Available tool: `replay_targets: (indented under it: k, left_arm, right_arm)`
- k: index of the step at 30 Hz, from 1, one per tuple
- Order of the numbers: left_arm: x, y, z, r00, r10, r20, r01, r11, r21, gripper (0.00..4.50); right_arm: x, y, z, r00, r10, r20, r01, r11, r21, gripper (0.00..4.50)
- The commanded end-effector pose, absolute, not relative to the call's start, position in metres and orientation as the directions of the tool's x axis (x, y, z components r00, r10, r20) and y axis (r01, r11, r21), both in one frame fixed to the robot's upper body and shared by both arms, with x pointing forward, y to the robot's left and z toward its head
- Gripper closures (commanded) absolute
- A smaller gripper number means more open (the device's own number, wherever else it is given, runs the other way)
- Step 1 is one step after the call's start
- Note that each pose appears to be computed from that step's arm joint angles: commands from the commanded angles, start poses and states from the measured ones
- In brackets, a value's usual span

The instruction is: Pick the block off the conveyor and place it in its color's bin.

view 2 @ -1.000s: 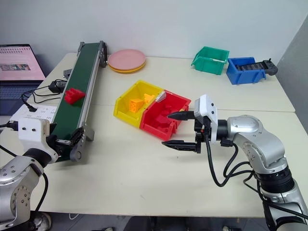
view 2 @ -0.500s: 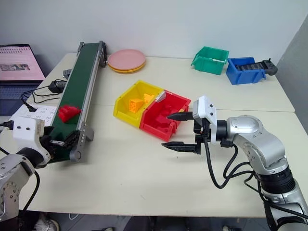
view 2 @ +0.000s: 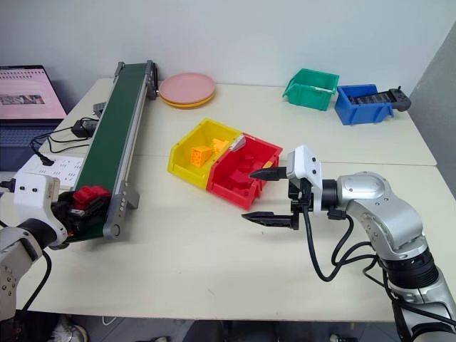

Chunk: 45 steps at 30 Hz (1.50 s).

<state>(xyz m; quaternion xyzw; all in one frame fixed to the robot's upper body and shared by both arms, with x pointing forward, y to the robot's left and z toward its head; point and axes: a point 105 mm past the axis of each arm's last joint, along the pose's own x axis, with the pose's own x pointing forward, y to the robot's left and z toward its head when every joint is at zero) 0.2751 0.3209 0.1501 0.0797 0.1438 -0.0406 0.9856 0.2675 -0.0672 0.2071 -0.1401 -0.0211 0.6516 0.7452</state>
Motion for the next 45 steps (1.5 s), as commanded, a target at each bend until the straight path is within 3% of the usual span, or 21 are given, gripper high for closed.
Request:
replay_targets:
  k: [1,5,7,14,16,20,26,30,34,40,41,45]
  left_arm:
    - [0.271,0.309,0.163,0.959,-0.09,-0.269,0.143,0.972,0.186,1.88]
    - [0.27,0.296,0.171,0.964,-0.111,-0.24,0.16,0.967,0.198,2.8]
    - [0.272,0.291,0.181,0.971,-0.117,-0.209,0.161,0.964,0.211,2.95]
    - [0.283,0.277,0.207,0.976,-0.169,-0.136,0.196,0.954,0.225,2.95]
    - [0.289,0.262,0.217,0.964,-0.24,-0.112,0.26,0.94,0.221,2.95]
    - [0.31,0.192,0.233,0.836,-0.539,-0.097,0.547,0.814,0.196,2.95]
    - [0.328,0.135,0.221,0.666,-0.728,-0.161,0.746,0.643,0.174,2.95]
    - [0.34,0.109,0.216,0.591,-0.79,-0.163,0.806,0.569,0.163,2.95]
    - [0.36,0.093,0.207,0.584,-0.794,-0.169,0.809,0.553,0.199,2.95]
    - [0.368,0.079,0.206,0.554,-0.814,-0.176,0.822,0.499,0.275,2.95]
    - [0.37,0.079,0.206,0.556,-0.813,-0.176,0.818,0.496,0.292,2.25]
    - [0.369,0.075,0.21,0.543,-0.826,-0.151,0.824,0.489,0.286,1.56]
  right_arm:
    - [0.263,-0.069,0.219,0.147,0.98,-0.133,-0.95,0.103,-0.293,0.0]
    - [0.264,-0.069,0.221,0.147,0.981,-0.129,-0.949,0.103,-0.298,0.0]
    - [0.264,-0.068,0.224,0.143,0.982,-0.125,-0.949,0.1,-0.3,0.0]
    - [0.265,-0.069,0.227,0.16,0.979,-0.123,-0.944,0.115,-0.31,0.0]
    - [0.266,-0.069,0.229,0.177,0.977,-0.121,-0.94,0.131,-0.315,0.0]
    - [0.268,-0.086,0.232,0.284,0.95,-0.13,-0.911,0.225,-0.347,0.0]
    - [0.267,-0.116,0.233,0.463,0.875,-0.143,-0.848,0.39,-0.359,0.0]
    - [0.259,-0.125,0.23,0.516,0.842,-0.157,-0.825,0.439,-0.356,0.0]
    - [0.249,-0.126,0.227,0.546,0.823,-0.154,-0.81,0.474,-0.345,0.0]
    - [0.246,-0.131,0.221,0.587,0.788,-0.186,-0.792,0.511,-0.334,0.0]
    - [0.245,-0.132,0.22,0.592,0.784,-0.189,-0.789,0.516,-0.332,0.0]
    - [0.243,-0.132,0.221,0.592,0.784,-0.185,-0.788,0.516,-0.335,0.0]
